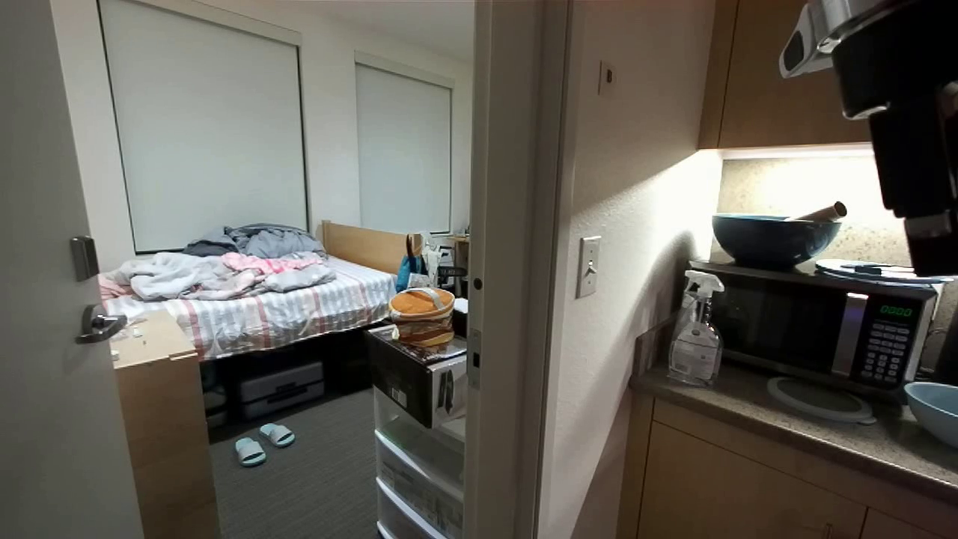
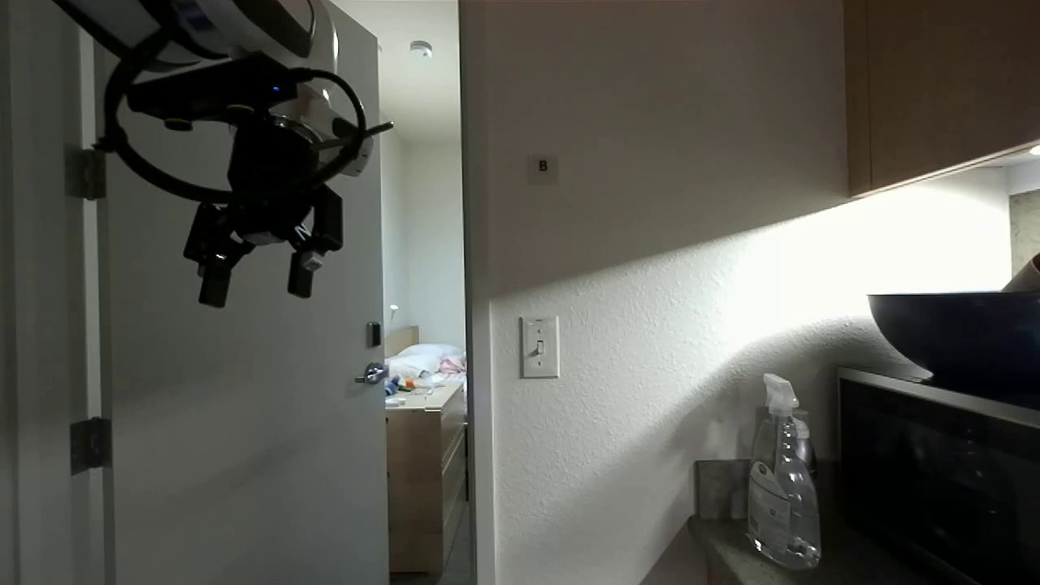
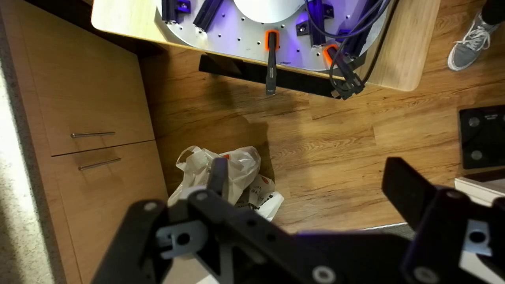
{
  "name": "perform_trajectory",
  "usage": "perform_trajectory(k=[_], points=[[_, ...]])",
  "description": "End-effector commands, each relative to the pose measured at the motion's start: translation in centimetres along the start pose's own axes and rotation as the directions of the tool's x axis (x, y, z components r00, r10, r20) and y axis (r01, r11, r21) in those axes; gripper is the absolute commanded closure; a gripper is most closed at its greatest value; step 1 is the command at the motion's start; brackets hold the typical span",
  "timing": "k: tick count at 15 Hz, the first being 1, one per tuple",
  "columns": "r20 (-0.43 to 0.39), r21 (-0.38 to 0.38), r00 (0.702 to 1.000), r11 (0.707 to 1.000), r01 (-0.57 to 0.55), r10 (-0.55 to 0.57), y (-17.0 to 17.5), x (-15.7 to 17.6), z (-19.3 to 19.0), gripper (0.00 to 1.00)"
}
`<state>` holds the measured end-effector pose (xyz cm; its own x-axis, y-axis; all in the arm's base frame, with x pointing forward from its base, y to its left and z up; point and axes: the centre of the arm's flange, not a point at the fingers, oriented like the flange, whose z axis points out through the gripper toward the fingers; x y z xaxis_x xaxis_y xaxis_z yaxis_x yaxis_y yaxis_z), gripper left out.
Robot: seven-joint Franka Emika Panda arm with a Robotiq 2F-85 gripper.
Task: Turn on the light switch
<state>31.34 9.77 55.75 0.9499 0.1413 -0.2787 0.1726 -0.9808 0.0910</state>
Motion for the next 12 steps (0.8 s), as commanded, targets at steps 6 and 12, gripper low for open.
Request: perform_trajectory(k=[6, 12], points=[[-0.118, -0.043, 0.962, 0.966, -0.253, 0.247, 3.6, 2.7, 2.2, 0.0], [-0.112, -0.174, 0.953, 0.939, -0.297, 0.281, 6.0, 4.4, 4.3, 0.0]])
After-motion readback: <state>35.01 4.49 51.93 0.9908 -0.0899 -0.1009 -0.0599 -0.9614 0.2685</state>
